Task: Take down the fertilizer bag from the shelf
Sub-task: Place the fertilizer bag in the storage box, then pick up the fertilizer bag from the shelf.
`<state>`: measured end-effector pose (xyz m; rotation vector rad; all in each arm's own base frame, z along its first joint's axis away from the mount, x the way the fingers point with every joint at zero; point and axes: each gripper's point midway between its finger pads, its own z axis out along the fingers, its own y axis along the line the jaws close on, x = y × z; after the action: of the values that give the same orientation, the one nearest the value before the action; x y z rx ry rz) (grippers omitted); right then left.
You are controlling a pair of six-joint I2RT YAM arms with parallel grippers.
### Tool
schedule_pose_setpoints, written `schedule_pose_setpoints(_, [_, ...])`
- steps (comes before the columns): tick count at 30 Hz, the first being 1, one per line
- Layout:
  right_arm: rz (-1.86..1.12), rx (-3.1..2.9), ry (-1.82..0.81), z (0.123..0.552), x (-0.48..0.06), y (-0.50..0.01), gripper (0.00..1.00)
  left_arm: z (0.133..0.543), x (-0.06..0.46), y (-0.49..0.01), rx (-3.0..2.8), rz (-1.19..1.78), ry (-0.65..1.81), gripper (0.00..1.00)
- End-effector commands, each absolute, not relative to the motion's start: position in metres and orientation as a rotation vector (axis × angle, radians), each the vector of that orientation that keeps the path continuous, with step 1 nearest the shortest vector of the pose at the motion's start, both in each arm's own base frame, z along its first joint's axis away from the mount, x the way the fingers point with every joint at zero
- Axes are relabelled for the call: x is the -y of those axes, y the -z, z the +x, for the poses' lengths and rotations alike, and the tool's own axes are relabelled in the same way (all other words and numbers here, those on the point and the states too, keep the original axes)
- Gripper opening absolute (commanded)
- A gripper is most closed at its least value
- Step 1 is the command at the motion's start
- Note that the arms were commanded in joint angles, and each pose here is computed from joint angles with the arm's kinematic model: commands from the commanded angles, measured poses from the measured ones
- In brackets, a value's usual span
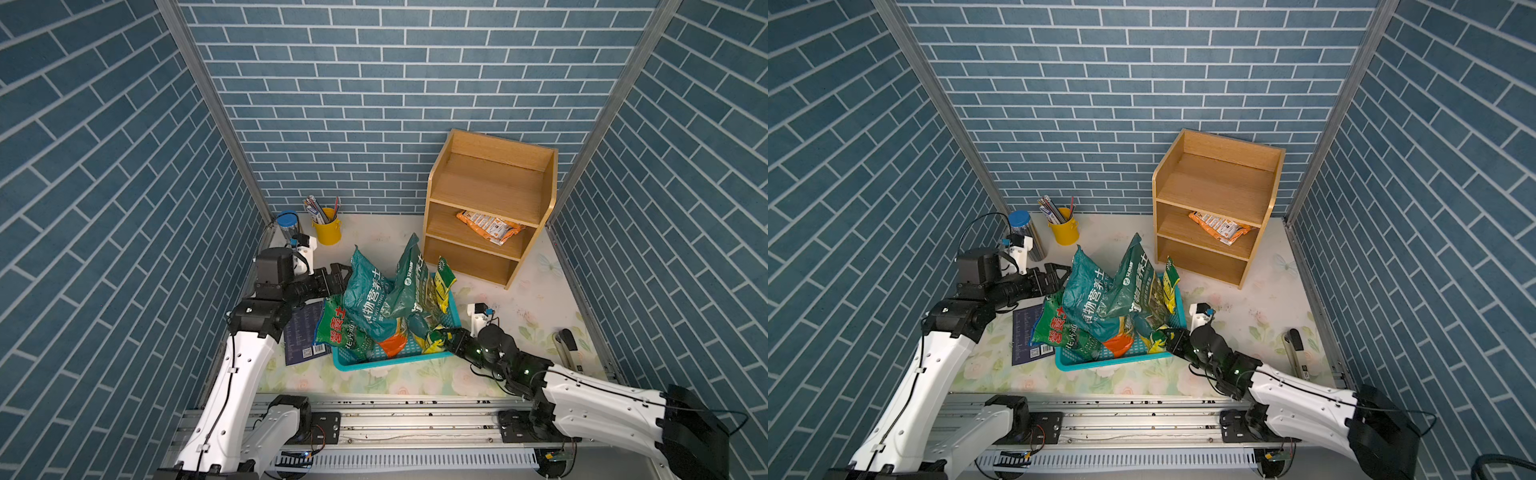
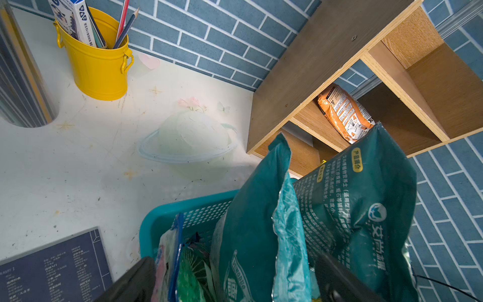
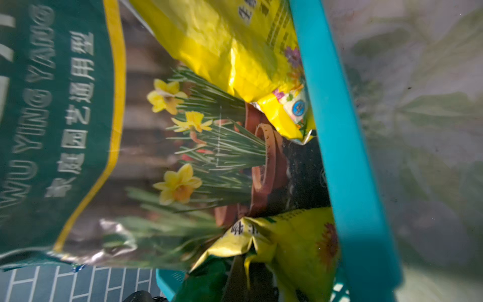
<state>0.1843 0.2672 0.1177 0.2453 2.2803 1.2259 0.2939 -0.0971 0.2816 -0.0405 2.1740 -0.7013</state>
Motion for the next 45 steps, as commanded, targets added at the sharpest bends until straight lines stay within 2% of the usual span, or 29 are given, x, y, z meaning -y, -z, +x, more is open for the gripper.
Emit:
schedule_pose_setpoints(1, [0.092, -2.347, -1.204, 0.177, -0.280, -0.108, 0.00, 0.294, 0.097, -0.278, -2.179, -0.039, 0.694, 1.00])
schedule_pose_setpoints(6, [0.082, -2.295, -1.121, 0.187, -0.271, -0.136, 0.01, 0.294, 0.097, -0.278, -2.179, -0.039, 0.694, 1.00])
schedule_pose_setpoints(8, [0.055, -2.244, -1.128, 0.188, -0.268, -0.156, 0.28, 0.294, 0.097, -0.278, -2.179, -0.039, 0.694, 1.00])
schedule_pose_setpoints(9, [0.044, -2.215, -1.126, 0.189, -0.266, -0.169, 0.37, 0.294, 0.097, -0.277, -2.180, -0.040, 0.694, 1.00])
schedule_pose_setpoints(11, [0.021, -2.138, -1.113, 0.192, -0.259, -0.199, 0.49, 0.294, 0.097, -0.278, -2.179, -0.040, 0.694, 1.00])
schedule_pose_setpoints(13, [0.019, -2.054, -1.071, 0.197, -0.246, -0.235, 0.56, 0.294, 0.097, -0.277, -2.180, -0.040, 0.693, 1.00])
schedule_pose_setpoints(17, [0.093, -1.878, -0.876, 0.213, -0.202, -0.302, 0.83, 0.294, 0.097, -0.277, -2.179, -0.040, 0.693, 1.00])
schedule_pose_setpoints(22, [0.226, -1.721, -0.642, 0.240, -0.164, -0.337, 0.87, 0.294, 0.097, -0.278, -2.178, -0.039, 0.693, 1.00])
schedule_pose_setpoints(29, [0.325, -1.851, -0.615, 0.317, -0.162, -0.306, 0.85, 0.294, 0.097, -0.277, -2.180, -0.041, 0.694, 1.00])
schedule_pose_setpoints(31, [0.382, -1.911, -0.655, 0.342, -0.158, -0.286, 0.81, 0.294, 0.097, -0.277, -2.182, -0.040, 0.695, 1.00])
schedule_pose_setpoints(33, [0.430, -1.960, -0.674, 0.366, -0.153, -0.269, 0.73, 0.294, 0.097, -0.276, -2.182, -0.041, 0.694, 1.00])
schedule_pose_setpoints(36, [0.498, -1.981, -0.564, 0.393, -0.137, -0.257, 0.68, 0.294, 0.097, -0.277, -2.181, -0.039, 0.695, 1.00])
schedule_pose_setpoints(45, [0.558, -1.942, -0.429, 0.414, -0.112, -0.247, 0.67, 0.294, 0.098, -0.277, -2.181, -0.036, 0.701, 1.00])
